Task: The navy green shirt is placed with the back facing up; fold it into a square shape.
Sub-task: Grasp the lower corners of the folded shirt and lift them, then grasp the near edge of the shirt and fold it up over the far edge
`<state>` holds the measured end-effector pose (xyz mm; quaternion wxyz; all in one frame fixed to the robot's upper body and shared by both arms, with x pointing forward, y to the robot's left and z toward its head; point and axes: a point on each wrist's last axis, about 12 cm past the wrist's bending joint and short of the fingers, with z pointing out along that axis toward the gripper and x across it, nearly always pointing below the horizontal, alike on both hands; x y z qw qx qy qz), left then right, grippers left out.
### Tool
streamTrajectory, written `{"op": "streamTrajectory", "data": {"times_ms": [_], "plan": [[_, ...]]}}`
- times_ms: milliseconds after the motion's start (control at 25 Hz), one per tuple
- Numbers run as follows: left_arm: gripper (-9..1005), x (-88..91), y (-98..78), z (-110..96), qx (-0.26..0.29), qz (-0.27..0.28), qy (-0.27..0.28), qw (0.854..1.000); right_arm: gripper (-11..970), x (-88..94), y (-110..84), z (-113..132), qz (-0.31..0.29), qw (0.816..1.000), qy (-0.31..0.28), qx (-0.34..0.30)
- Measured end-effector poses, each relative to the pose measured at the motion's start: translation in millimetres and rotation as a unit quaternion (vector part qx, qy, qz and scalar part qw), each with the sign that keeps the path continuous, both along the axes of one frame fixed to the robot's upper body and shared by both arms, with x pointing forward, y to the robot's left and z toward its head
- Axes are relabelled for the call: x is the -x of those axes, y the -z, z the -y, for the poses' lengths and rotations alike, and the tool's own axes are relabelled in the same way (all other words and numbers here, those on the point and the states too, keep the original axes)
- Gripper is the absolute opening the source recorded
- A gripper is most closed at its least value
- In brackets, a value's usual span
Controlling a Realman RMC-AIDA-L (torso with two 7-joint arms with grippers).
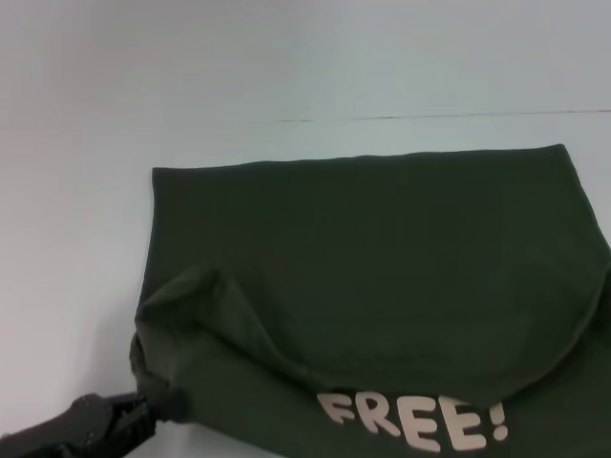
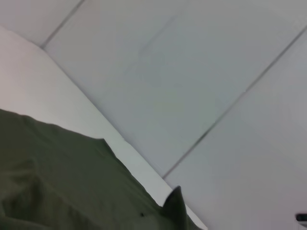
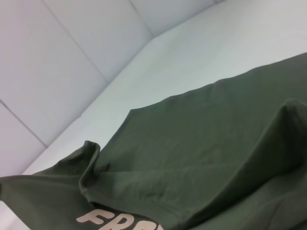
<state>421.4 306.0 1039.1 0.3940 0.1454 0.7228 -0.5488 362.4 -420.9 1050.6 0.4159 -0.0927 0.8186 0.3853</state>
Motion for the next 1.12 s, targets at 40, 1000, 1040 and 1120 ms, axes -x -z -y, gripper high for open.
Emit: {"op": "streamTrajectory", "data": {"times_ms": [40, 1000, 1040, 1120], "plan": [[9, 1.7, 0.1, -0.8, 0.000, -0.003, 0.005, 1.000, 10, 2.4, 0.9, -0.8, -0.003, 1.000, -0.003, 0.000], [10, -82.5, -29.0, 7.1, -0.020, 0.029, -0.044, 0.998, 10, -85.8, -43.1, 13.5, 0.089, 0.995, 0.050, -0.010], [10, -93.6, -31.8, 11.7, -0.027, 0.031, -0.048, 0.998, 10, -97.4, -46.9, 13.1, 0.093, 0.994, 0.053, -0.005], [10, -111.0, -36.1, 19.3, -0.040, 0.036, -0.058, 0.997, 10, -120.3, -54.0, 11.9, 0.097, 0.993, 0.060, 0.006]]}}
